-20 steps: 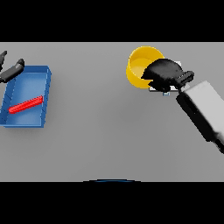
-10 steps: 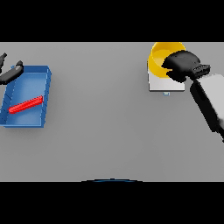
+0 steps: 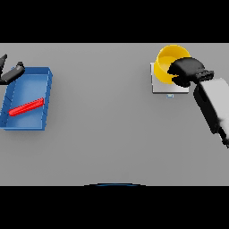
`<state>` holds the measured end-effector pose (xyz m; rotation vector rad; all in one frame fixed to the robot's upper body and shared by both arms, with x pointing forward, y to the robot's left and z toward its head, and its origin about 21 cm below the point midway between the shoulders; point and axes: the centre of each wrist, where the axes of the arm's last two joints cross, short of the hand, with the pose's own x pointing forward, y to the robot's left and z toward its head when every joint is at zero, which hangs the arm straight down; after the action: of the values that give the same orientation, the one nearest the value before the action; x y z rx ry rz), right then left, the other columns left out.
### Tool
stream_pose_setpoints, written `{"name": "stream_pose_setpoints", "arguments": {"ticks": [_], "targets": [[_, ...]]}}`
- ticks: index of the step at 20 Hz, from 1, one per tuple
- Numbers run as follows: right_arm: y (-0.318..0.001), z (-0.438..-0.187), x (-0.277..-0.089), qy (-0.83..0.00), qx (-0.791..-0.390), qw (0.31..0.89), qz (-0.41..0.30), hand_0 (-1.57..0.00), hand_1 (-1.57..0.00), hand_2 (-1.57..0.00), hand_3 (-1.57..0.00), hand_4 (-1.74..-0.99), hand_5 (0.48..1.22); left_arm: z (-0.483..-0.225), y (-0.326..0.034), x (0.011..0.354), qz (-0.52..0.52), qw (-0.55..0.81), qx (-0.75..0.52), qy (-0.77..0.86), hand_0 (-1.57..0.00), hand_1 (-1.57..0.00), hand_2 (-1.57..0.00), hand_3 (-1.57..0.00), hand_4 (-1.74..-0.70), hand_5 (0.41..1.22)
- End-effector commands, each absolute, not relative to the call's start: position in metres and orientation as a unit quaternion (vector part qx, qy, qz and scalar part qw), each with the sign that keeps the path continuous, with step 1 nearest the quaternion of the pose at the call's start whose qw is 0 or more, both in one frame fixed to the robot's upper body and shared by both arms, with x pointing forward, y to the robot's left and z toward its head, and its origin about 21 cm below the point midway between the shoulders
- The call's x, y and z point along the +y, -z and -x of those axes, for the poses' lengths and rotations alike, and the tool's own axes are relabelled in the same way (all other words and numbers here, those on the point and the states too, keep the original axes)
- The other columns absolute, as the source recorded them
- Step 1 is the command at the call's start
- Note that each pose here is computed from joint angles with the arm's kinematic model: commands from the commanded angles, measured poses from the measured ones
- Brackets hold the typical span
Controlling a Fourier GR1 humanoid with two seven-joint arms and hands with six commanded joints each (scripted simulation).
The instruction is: Pick up the red beaker and tilt it to pour out 1 green nut into yellow bowl. Pick up the yellow bowl and place it on the metallic measuring scale.
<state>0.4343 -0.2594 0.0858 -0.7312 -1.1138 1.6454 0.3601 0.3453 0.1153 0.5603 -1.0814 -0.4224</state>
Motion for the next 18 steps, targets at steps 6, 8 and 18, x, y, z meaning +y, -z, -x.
{"name": "stream_pose_setpoints", "arguments": {"ticks": [6,8,18], "targets": [[-0.0811,-0.4348,-0.2608,-0.677,-0.451,0.499,0.297,-1.57,-1.5,-1.44,-1.25,-1.741,1.221,-0.3582,-0.1158,0.344,-0.257,0.796,-0.509,0.204,0.0,0.0,0.0,0.0,-0.84,0.779],[-0.0805,-0.4345,-0.2629,-0.676,-0.446,0.506,0.297,-1.47,-1.28,-1.18,-0.96,-1.632,1.145,-0.3579,-0.1151,0.3457,-0.258,0.796,-0.508,0.203,0.0,0.0,0.0,0.0,-0.84,0.773],[-0.0822,-0.435,-0.2645,-0.674,-0.434,0.531,0.274,-0.2,-0.19,-0.15,-0.13,-1.435,0.817,-0.3597,-0.1151,0.3484,-0.256,0.799,-0.506,0.199,0.0,0.0,0.0,0.0,-0.83,0.752]]}}
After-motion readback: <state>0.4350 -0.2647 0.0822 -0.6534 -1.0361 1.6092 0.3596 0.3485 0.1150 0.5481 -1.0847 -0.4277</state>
